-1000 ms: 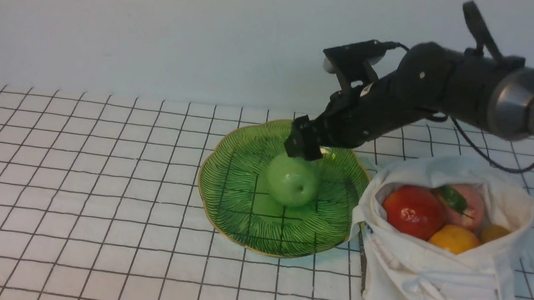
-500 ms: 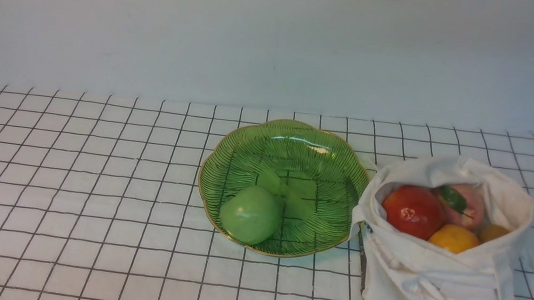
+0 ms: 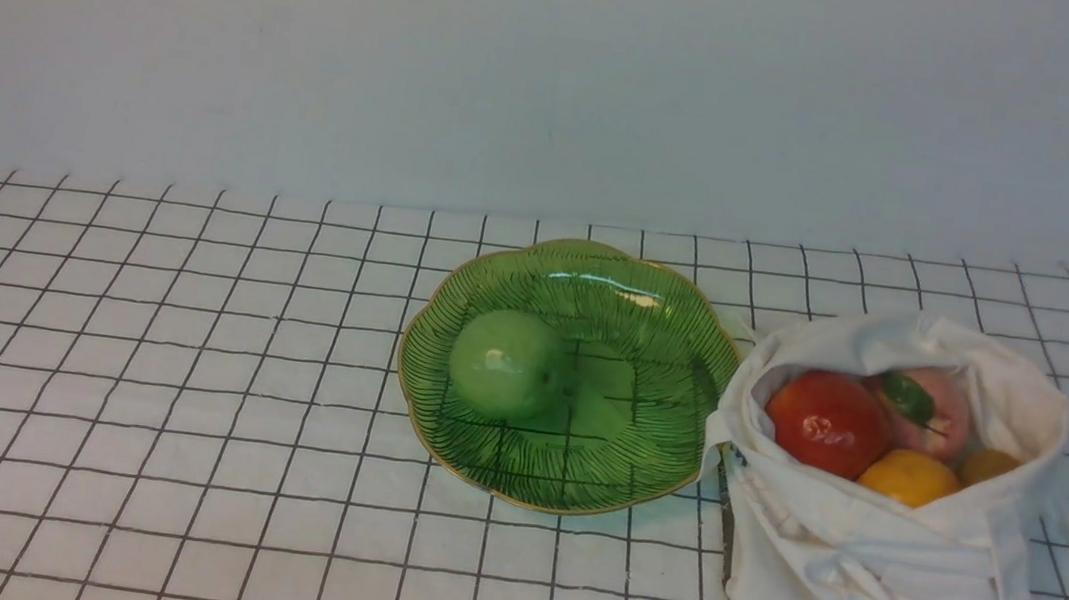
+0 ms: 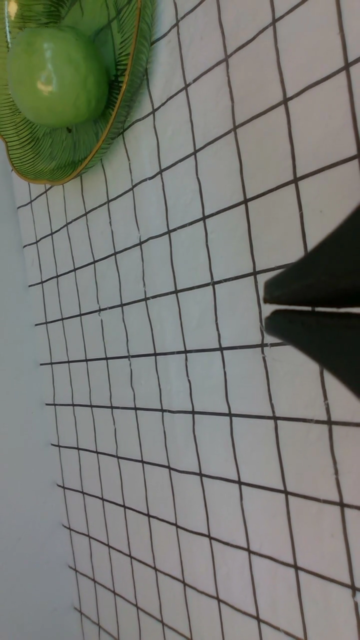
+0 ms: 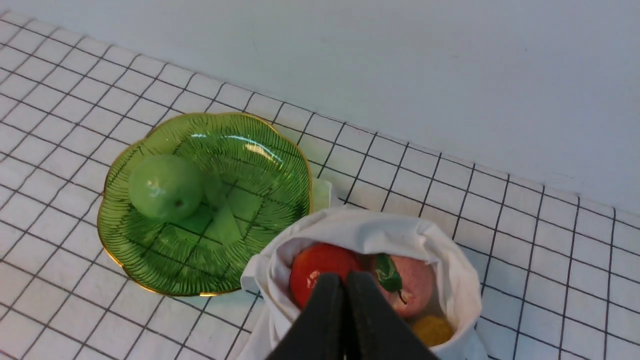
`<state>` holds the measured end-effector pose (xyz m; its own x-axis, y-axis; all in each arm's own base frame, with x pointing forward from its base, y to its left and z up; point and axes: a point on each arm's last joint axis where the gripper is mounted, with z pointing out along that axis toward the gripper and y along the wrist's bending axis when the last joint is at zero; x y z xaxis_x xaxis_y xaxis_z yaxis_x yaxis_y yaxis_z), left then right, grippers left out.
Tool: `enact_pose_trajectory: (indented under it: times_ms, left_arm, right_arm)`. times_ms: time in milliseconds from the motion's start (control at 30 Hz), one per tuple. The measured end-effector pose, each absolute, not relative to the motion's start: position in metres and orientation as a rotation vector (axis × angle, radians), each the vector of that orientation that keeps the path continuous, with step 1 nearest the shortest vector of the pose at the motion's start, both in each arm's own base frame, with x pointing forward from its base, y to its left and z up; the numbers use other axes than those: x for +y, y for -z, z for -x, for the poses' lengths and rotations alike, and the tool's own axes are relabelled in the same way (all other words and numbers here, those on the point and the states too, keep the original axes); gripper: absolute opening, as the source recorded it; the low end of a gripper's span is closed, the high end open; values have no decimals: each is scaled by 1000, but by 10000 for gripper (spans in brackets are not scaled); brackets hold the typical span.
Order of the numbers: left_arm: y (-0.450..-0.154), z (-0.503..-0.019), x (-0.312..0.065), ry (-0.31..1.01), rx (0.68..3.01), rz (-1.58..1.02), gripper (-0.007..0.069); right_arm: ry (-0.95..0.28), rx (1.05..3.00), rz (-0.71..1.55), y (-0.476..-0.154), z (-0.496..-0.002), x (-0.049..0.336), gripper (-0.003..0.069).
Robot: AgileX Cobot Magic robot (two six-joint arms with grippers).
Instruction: Take the fruit out of the bag on the white checkered tablecloth and place them on the plate.
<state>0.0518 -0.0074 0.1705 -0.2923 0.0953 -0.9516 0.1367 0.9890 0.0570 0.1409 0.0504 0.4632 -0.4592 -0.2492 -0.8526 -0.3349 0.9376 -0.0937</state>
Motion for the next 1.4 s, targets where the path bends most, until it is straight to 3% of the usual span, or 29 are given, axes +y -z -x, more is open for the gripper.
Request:
enact_pose_trajectory:
  times_ms: [67,100,200,333,1267,1400]
  left_arm:
    - [-171,-52,-7,41,1870,-168,-8]
    - [-171,-52,-7,41,1870,-168,-8]
    - [-171,-52,-7,41,1870,-168,-8]
    - [-171,-52,-7,41,1870,-168,-8]
    - [-171,-52,-7,41,1870,-168,-8]
    - [-171,-52,-7,41,1870,-168,-8]
  right_arm:
    - [-161,1882,393,-420,-105,38,-14]
    - [-167,1866,390,-416,-103,37,-14]
    - [-242,1668,359,-357,-80,31,-14]
    - [-295,1557,323,-316,-71,29,-14]
    - [-303,1525,317,-310,-70,29,-14]
    - [-227,1563,291,-287,-70,24,-14]
